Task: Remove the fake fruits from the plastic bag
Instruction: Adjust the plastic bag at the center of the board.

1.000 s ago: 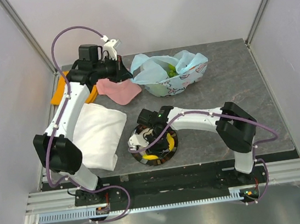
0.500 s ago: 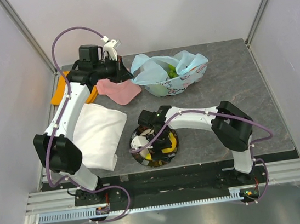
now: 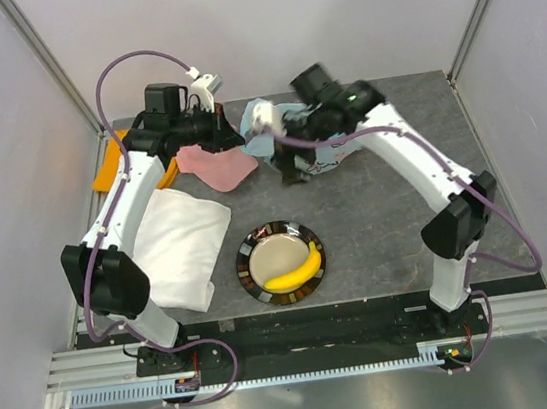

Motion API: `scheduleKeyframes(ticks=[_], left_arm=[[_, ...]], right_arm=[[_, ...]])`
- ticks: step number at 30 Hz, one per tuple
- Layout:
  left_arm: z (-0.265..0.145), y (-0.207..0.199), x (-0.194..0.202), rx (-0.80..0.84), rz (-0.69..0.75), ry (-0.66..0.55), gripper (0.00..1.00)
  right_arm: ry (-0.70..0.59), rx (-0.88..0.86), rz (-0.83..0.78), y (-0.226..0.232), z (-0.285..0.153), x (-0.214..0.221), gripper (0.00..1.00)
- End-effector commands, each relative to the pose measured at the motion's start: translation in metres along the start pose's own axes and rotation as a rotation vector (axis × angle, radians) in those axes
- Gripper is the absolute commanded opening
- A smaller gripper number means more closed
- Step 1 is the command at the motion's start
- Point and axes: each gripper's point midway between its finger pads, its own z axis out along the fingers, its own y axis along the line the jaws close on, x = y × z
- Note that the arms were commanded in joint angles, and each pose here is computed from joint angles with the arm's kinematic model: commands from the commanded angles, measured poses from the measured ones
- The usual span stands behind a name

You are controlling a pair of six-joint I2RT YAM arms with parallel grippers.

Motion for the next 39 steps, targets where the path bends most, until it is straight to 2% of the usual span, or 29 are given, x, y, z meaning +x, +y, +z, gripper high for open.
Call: scheduleKeyframes(ticks=[1, 4, 7, 10, 11, 12, 15, 19, 23, 27, 31, 36, 38, 39], left_arm=[[-0.011, -0.018, -0.001, 0.047, 0.020, -0.025, 0.02], [-0.015, -0.030, 0.013, 0.095, 0.017, 0.011, 0.02], [-0.015, -0.034, 0.032, 0.111, 0.026, 0.062, 0.02], [-0.020, -0.044, 0.045, 0.152, 0.001, 0.089, 0.01], [-0.022, -0.049, 0.048, 0.172, -0.002, 0.094, 0.02], [-0.028, -0.056, 0.047, 0.198, 0.025, 0.086, 0.02], [-0.046, -0.081, 0.051, 0.302, 0.055, 0.113, 0.02], [-0.073, -0.098, 0.070, 0.360, 0.058, 0.247, 0.02], [-0.069, -0.073, 0.101, 0.272, 0.041, 0.403, 0.02], [-0.065, -0.055, 0.123, 0.226, -0.006, 0.534, 0.02], [-0.062, -0.032, 0.125, 0.117, 0.045, 0.570, 0.02], [-0.074, 0.004, 0.122, -0.119, 0.142, 0.616, 0.02], [-0.082, -0.010, 0.101, -0.090, 0.191, 0.542, 0.02], [-0.081, -0.041, 0.091, 0.062, 0.191, 0.473, 0.02]], right_arm=[[-0.205, 0.294, 0.225, -0.077, -0.056, -0.011, 0.87], [-0.267, 0.449, 0.208, -0.102, -0.058, -0.004, 0.77], [-0.271, 0.496, 0.227, -0.115, -0.039, 0.015, 0.68], [-0.188, 0.536, 0.313, -0.132, -0.012, 0.052, 0.57], [-0.160, 0.562, 0.340, -0.138, -0.008, 0.063, 0.49], [-0.121, 0.598, 0.373, -0.145, 0.002, 0.081, 0.47], [-0.035, 0.756, 0.477, -0.162, -0.005, 0.118, 0.47], [-0.023, 0.723, 0.524, -0.144, -0.005, 0.126, 0.50], [0.008, 0.703, 0.540, -0.133, 0.002, 0.139, 0.51], [0.058, 0.744, 0.559, -0.151, 0.012, 0.154, 0.50], [0.164, 0.945, 0.581, -0.187, 0.001, 0.183, 0.54], [0.173, 1.169, 0.597, -0.210, -0.060, 0.192, 0.57], [0.172, 1.179, 0.589, -0.205, -0.078, 0.193, 0.59], [0.159, 1.151, 0.590, -0.203, -0.082, 0.195, 0.60]])
